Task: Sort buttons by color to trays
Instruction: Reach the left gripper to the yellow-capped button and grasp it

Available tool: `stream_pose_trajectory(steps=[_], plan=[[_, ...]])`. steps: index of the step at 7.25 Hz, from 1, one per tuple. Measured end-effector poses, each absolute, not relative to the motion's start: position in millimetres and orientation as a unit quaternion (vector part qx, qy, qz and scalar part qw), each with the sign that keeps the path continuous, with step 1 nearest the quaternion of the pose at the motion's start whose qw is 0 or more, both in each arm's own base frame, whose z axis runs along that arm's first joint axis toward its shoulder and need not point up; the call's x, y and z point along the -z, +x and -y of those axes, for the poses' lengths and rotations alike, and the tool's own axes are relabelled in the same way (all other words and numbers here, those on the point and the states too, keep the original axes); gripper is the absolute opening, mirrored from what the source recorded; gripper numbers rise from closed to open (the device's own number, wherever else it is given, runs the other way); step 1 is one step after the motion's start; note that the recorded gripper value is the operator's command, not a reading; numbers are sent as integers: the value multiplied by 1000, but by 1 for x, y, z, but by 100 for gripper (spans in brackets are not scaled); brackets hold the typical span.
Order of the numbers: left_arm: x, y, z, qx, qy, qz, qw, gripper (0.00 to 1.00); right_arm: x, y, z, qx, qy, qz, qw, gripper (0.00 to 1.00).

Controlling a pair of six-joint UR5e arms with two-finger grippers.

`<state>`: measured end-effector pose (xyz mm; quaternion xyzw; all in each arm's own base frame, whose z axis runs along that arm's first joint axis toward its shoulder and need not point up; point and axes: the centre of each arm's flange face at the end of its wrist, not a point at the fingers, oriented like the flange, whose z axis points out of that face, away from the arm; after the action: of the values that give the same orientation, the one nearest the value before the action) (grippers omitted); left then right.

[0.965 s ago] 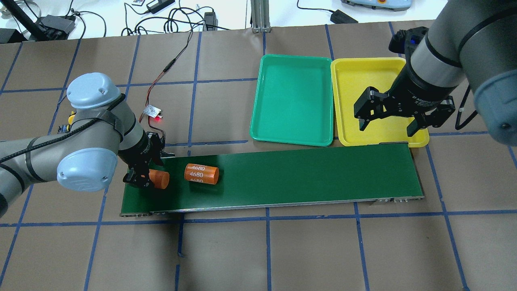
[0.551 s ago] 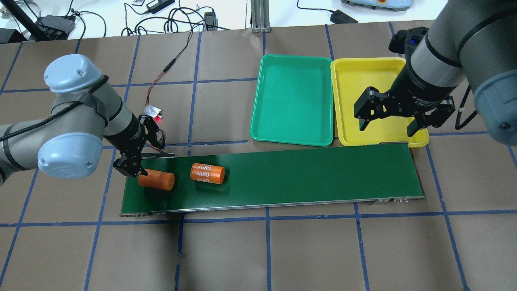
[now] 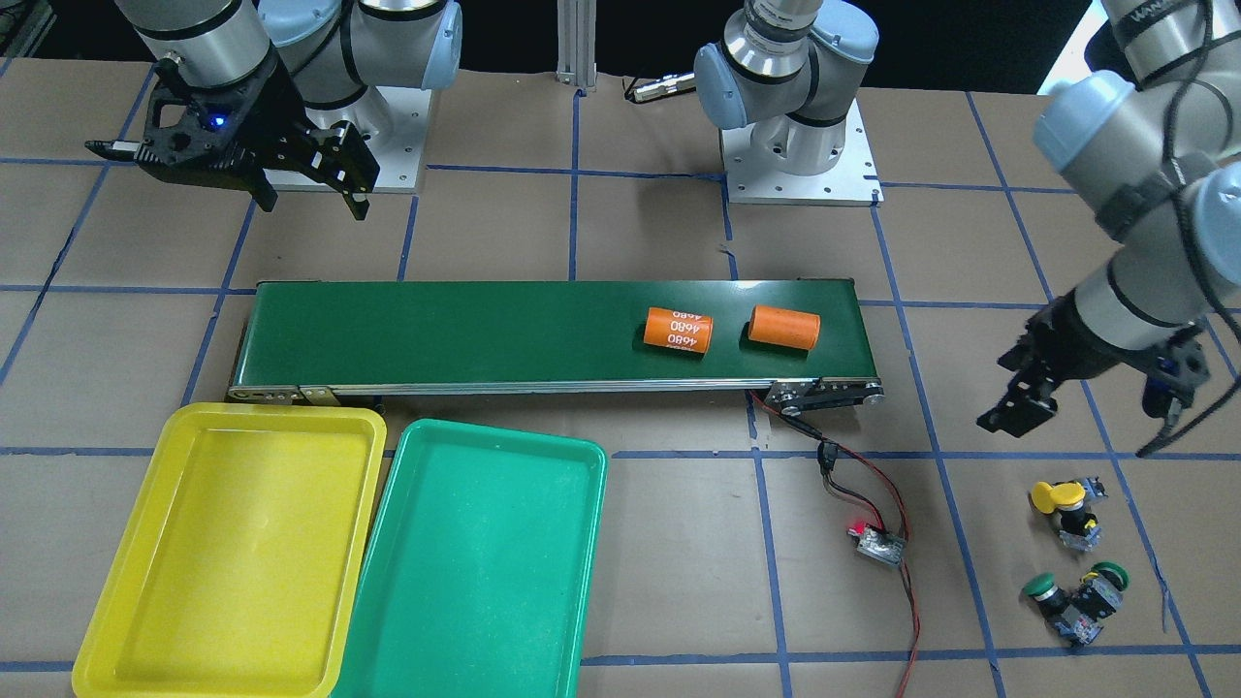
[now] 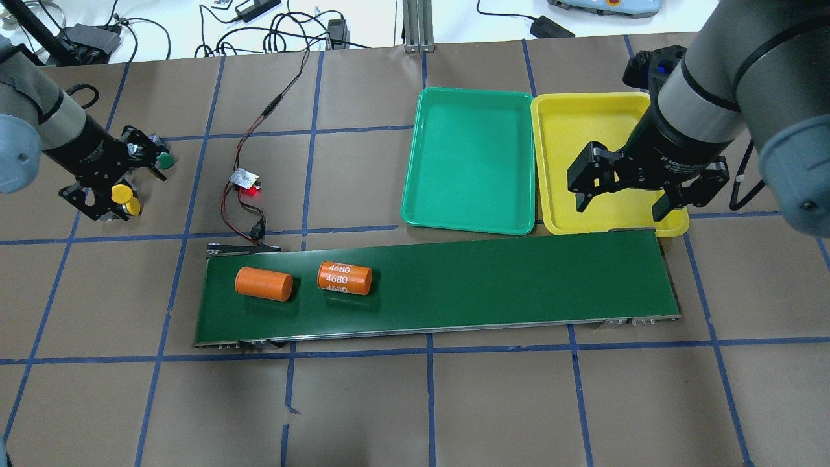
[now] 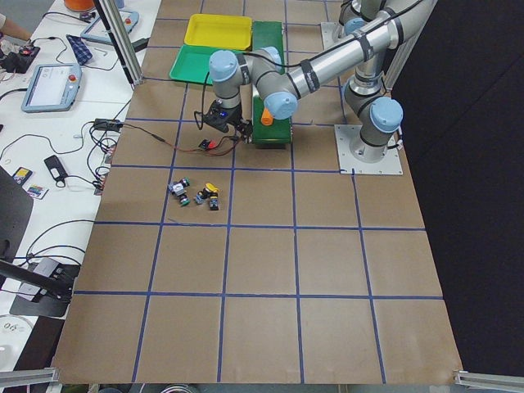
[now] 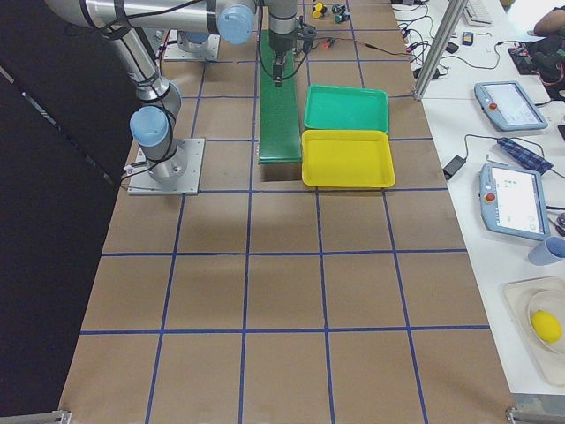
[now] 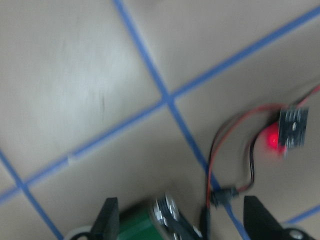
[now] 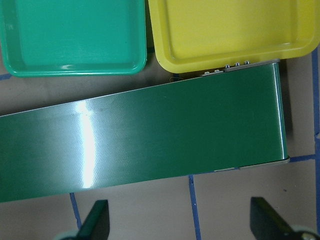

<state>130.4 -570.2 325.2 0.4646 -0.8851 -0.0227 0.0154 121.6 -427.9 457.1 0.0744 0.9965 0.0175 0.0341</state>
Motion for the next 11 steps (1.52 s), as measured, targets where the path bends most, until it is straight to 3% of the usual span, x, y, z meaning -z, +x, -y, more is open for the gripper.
stream_pose_trajectory(steps=[3, 9, 10, 11], plan=[[-285, 237, 634, 22, 447, 894, 17, 100, -458, 122, 427, -17, 74, -997, 34, 100], [-216, 267, 647, 67, 466, 882, 25, 100, -458, 121, 428, -16, 75, -996, 35, 100], [-204, 266, 646, 75, 468, 880, 28, 84, -458, 122, 428, -16, 75, -996, 35, 100], [-193, 264, 645, 84, 469, 879, 30, 32, -458, 122, 428, -16, 75, -996, 35, 100]])
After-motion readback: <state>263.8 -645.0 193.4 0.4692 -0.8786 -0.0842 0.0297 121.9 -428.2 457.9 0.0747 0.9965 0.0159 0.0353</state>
